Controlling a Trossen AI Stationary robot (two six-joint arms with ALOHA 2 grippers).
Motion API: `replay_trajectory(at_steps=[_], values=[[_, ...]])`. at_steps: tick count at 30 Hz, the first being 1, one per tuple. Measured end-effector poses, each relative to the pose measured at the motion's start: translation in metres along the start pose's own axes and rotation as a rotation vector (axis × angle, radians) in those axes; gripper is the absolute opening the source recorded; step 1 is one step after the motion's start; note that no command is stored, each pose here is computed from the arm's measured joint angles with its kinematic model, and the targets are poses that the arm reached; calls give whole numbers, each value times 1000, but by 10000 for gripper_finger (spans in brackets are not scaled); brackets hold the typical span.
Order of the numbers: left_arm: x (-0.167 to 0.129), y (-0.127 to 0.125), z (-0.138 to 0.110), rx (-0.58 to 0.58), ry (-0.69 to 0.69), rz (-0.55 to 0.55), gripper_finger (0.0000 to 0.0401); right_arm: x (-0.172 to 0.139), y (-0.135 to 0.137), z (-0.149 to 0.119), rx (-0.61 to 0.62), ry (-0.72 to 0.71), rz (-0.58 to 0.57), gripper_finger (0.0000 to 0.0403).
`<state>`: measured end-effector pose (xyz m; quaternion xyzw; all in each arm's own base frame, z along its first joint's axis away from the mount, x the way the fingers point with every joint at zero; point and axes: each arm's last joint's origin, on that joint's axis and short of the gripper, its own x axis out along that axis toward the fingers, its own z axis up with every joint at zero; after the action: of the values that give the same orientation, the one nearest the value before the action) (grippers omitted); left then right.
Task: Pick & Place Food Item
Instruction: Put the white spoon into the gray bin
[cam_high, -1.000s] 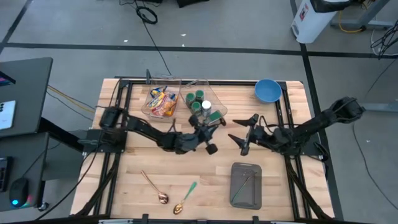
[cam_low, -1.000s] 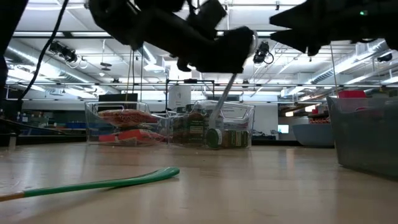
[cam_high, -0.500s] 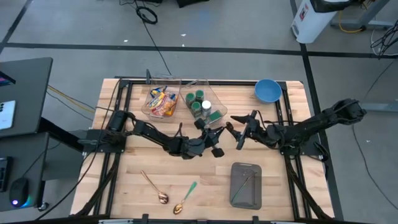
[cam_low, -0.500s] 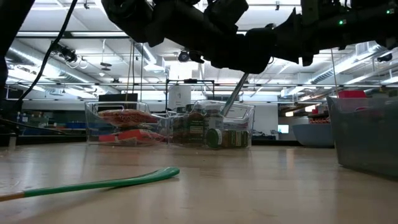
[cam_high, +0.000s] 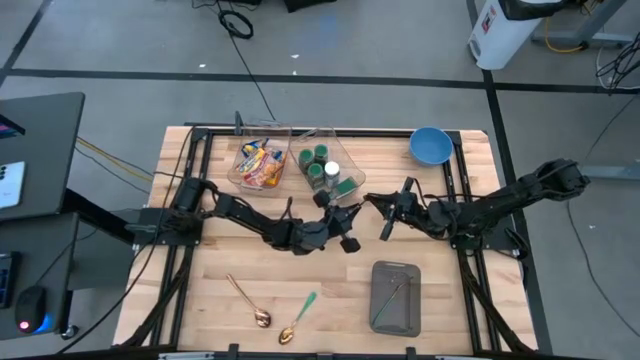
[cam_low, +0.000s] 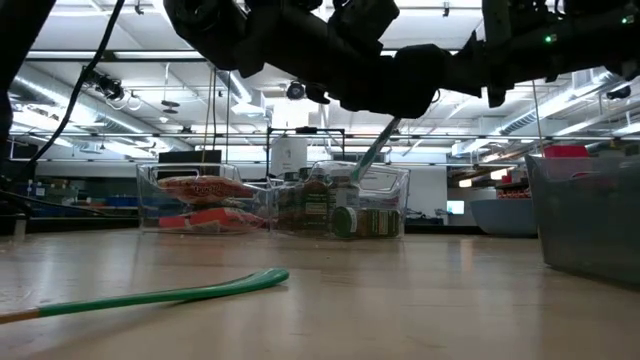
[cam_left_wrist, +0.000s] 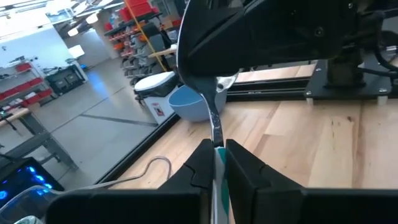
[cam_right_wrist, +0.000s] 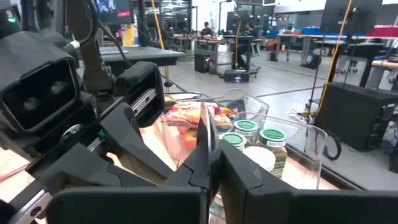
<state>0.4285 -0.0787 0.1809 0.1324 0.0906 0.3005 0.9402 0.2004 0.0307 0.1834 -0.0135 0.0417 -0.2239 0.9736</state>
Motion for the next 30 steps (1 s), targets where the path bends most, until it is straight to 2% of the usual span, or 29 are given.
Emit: replay_trajectory(at_steps=[4, 8, 11, 14, 16, 19, 23, 27, 30], values=[[-12, -9, 8, 39, -54, -29, 89, 0, 2, -1, -15, 12, 40, 9], [-39, -21, 31, 64, -159, -91, 158, -1, 1, -4, -42, 32, -1, 9], [-60, -27, 44, 99, -220, -67, 188, -1, 2, -5, -53, 41, 15, 9], [-86, -27, 54, 127, -306, -41, 195, -3, 4, -5, -60, 39, 24, 9], [-103, -24, 51, 115, -367, -35, 193, -6, 7, -3, -83, 31, 58, 9], [-122, -11, 33, 7, -462, -34, 183, -13, 15, 1, -96, -38, 160, 9], [-131, 1, 5, -62, -437, -106, 171, -33, 17, 4, -41, -230, 310, 9], [-135, 6, -10, -118, -405, -140, 167, -57, 6, -2, -4, -403, 360, 9], [-137, 7, -13, -115, -397, -147, 166, -68, 2, 0, 63, -467, 389, 9]])
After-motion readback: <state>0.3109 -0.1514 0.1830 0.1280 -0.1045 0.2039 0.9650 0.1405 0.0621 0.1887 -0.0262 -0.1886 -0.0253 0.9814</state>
